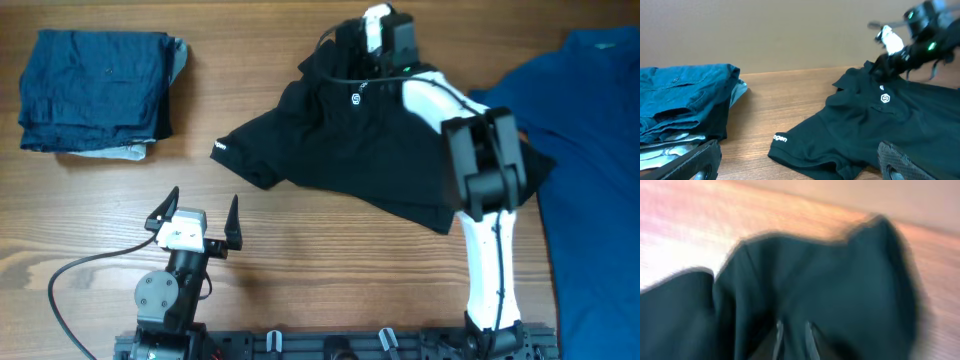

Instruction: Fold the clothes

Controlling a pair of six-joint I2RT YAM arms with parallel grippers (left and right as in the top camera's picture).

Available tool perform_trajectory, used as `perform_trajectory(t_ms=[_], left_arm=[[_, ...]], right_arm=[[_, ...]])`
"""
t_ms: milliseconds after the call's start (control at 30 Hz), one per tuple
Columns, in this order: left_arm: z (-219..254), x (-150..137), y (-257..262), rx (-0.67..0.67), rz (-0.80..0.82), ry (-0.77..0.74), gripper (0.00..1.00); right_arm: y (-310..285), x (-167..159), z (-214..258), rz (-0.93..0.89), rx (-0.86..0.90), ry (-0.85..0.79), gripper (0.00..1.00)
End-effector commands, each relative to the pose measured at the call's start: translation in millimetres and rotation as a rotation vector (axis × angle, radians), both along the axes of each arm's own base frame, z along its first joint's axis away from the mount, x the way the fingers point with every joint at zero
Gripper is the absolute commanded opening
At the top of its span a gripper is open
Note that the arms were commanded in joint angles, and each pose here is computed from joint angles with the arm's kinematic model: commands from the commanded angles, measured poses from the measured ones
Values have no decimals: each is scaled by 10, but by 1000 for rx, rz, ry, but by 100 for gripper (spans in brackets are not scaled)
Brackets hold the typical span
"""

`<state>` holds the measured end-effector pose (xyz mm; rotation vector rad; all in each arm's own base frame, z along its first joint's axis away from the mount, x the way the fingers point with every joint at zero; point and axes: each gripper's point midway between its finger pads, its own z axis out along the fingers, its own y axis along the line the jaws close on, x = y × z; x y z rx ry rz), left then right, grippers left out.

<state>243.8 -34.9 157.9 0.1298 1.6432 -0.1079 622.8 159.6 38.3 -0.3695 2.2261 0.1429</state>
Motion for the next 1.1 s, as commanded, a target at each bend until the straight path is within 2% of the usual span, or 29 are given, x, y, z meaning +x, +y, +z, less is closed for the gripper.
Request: perform_trajectory(t_ms=[0,67,100,200,333,600,767,933,1067], left_arm=[[-17,-5,-28,18,-15,-2,100],[-17,-5,-28,18,-15,-2,100],[-17,-5,-28,18,-15,-2,100],[-17,-5,-28,18,-15,-2,100],[-17,-5,-28,18,-15,-2,100],[-17,-5,-28,18,-15,-2,100],[-17,-5,-28,19,-15,-2,100],[-17,-5,-28,18,-15,-2,100],[-17,-5,-28,18,-15,-2,100]], right_arm=[[-788,-205,1505,-180,44,-63,9],[-1351,-619,1572,-272,15,86,5],[-1730,-918,1465,-341,-1,211,4],[-2307,-1473,984,-460,-10,480,4],[-2702,-1779,444,-521,14,614,4],[-2786,-1690,-338,-494,79,677,5],[-2882,-1443,-738,-504,68,615,4],[-3513,-1359,-674,-706,-94,504,4],[-4090,-1509,-614,-836,-112,464,4]])
